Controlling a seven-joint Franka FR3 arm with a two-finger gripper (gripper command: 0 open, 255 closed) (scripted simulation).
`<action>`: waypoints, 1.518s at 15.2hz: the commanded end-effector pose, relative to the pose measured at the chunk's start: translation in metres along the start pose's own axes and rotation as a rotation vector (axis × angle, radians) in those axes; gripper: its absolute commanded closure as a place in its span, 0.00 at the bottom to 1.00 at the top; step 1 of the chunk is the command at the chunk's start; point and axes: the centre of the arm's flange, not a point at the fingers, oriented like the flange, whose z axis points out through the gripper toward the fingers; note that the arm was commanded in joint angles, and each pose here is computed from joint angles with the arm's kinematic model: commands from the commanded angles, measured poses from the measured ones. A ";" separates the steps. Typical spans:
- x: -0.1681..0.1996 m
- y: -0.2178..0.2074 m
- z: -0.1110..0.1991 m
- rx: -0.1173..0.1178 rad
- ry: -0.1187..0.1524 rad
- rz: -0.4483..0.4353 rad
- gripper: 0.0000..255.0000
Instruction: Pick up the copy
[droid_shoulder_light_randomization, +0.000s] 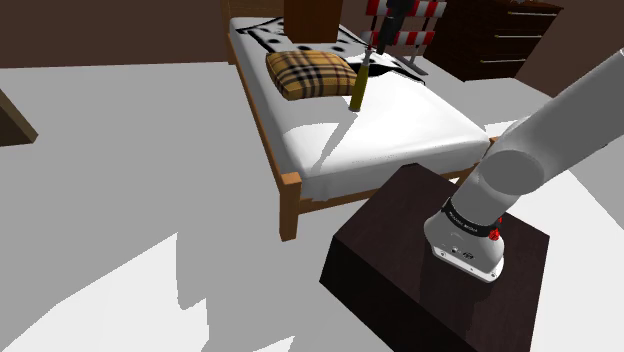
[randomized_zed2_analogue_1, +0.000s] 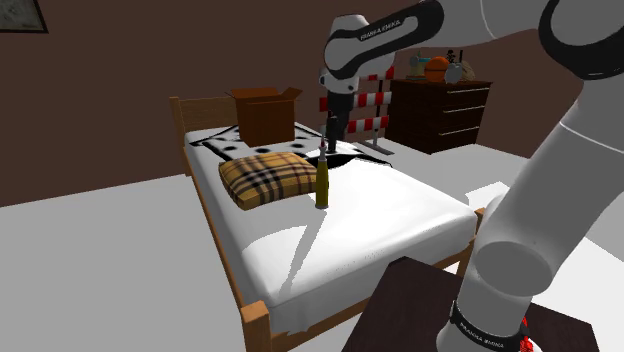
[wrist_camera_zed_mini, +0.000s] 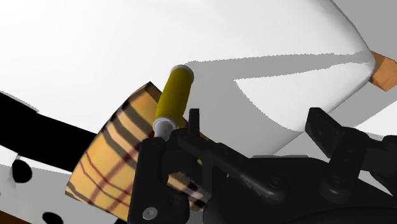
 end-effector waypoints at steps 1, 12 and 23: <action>0.011 0.020 0.008 -0.007 0.013 -0.012 0.00; 0.054 0.094 0.048 -0.024 0.054 -0.048 0.00; 0.052 0.092 0.072 -0.024 0.054 -0.048 1.00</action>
